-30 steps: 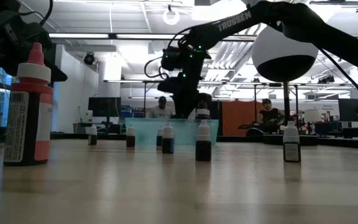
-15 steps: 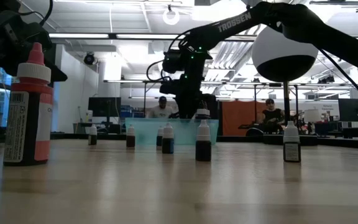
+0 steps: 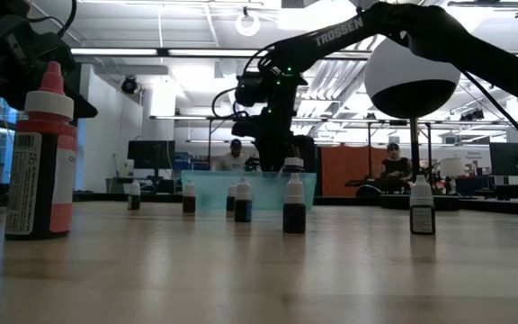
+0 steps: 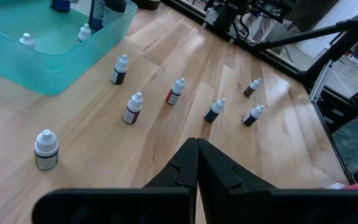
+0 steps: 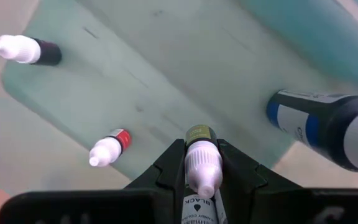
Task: Pick & Place food coloring
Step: Put the small green food coloring into the bin, then put the large red food coloring into the bin
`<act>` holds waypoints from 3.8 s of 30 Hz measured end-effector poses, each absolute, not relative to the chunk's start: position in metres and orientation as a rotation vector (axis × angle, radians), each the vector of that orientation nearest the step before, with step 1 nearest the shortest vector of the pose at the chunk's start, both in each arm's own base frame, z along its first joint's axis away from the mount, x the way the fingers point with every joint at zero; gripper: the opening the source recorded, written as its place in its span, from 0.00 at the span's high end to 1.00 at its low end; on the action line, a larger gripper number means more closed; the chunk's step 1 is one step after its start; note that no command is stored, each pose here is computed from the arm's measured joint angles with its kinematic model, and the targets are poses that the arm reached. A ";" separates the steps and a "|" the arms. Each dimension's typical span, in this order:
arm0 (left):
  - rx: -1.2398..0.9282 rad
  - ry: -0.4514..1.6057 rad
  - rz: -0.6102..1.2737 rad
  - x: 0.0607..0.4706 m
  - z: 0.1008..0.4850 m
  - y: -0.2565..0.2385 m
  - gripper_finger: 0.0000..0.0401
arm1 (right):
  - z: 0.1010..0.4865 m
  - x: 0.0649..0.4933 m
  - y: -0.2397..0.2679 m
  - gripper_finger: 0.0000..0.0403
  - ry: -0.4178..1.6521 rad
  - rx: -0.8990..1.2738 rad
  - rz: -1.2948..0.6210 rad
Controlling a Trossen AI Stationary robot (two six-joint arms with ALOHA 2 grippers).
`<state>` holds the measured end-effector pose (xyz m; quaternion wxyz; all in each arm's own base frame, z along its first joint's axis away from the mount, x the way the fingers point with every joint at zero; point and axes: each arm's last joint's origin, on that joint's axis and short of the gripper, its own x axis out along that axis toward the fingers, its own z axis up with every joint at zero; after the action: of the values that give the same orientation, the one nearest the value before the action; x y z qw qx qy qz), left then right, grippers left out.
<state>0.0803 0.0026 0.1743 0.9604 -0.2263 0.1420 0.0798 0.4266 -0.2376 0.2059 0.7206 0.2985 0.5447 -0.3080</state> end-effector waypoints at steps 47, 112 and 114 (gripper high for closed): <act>-0.458 0.288 0.162 0.080 0.174 0.003 1.00 | 0.169 0.451 -0.213 0.82 1.240 0.718 -0.658; -0.459 0.288 0.162 0.080 0.174 0.003 1.00 | 0.367 0.421 -0.072 0.57 0.886 0.212 0.052; -0.459 0.288 0.162 0.080 0.174 0.003 1.00 | 0.360 0.427 -0.051 0.57 0.896 0.187 0.089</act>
<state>0.0803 0.0026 0.1744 0.9603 -0.2262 0.1420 0.0798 0.4267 -0.0511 0.3603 0.8962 0.0902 0.4323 0.0432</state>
